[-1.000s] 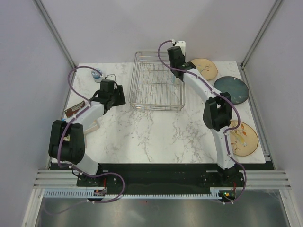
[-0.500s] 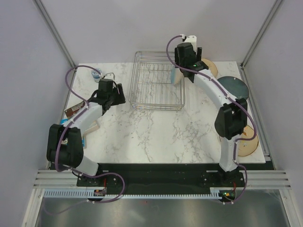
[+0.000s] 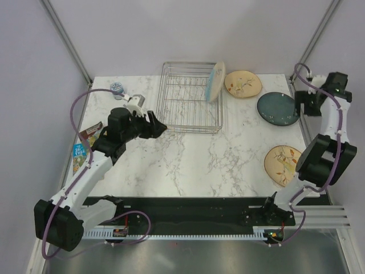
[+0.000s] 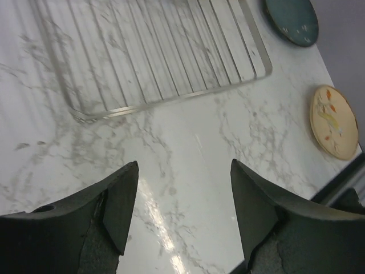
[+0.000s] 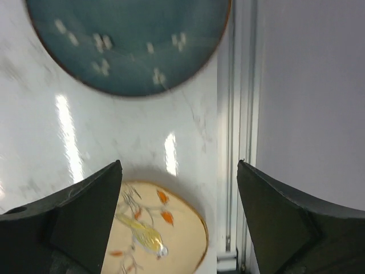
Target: Load the plates into the dish rack
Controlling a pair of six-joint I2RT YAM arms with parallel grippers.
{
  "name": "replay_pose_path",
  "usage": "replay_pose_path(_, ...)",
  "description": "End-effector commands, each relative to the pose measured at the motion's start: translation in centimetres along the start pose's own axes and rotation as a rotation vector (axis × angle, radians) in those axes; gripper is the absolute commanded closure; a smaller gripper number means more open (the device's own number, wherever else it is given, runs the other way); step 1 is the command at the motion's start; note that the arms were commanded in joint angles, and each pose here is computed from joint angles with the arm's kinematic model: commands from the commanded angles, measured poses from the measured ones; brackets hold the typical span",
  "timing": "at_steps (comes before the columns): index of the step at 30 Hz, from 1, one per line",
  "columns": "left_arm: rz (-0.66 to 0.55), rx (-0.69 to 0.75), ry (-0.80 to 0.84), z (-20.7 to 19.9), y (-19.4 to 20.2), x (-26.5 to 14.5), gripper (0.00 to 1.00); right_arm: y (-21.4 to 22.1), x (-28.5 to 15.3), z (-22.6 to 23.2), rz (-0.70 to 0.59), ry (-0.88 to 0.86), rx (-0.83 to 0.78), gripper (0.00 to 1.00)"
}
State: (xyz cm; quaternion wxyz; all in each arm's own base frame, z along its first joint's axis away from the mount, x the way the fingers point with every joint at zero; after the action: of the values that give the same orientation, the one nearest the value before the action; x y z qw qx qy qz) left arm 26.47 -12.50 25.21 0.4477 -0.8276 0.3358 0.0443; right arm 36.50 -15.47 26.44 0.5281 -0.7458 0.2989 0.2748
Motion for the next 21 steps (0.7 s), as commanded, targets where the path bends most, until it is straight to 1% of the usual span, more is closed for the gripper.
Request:
replay_pose_path(1,0.162,-0.131,0.139,-1.0,4.9,0.6,0.29,11.5,0.6,0.6,0.28,-0.417,-0.04,0.13)
replay_pose_path(2,0.17,-0.149,0.145,-1.0,5.3,0.6,0.29,13.3,0.3,-0.4,0.305,-0.425,-0.013,0.14)
replay_pose_path(3,0.179,-0.154,0.152,-0.8,5.7,0.7,0.29,14.4,0.4,-0.6,0.331,-0.44,-0.017,0.14)
replay_pose_path(4,0.191,-0.15,0.154,-0.5,6.2,0.9,0.29,15.7,0.4,-0.4,0.366,-0.469,-0.046,0.14)
replay_pose_path(5,0.194,-0.146,0.158,-0.4,6.3,1.0,0.28,16.9,0.1,-0.9,0.391,-0.463,-0.041,0.13)
replay_pose_path(8,0.218,-0.13,0.18,-0.1,7.0,1.4,0.27,19.6,0.0,-0.3,0.438,-0.519,-0.058,0.12)
replay_pose_path(13,0.238,-0.096,0.175,0.4,7.3,2.0,0.27,22.0,0.5,1.6,0.441,-0.601,-0.055,0.14)
replay_pose_path(21,0.224,-0.049,0.145,0.7,6.4,2.8,0.26,23.7,2.4,3.2,0.451,-0.648,0.009,0.16)
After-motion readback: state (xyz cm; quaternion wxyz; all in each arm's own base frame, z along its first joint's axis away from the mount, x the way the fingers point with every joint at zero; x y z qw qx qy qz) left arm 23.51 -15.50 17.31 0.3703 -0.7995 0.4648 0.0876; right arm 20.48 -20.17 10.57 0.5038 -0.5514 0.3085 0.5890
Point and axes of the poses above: each gripper's point midway between its finger pads, its own x axis out along the fingers, its own z axis along the line the jaws close on, y = z × x, the point moved 7 cm from there along -x, back along the fingers, and after that the axes turned 14 degrees about -x, right-handed, at the moved point
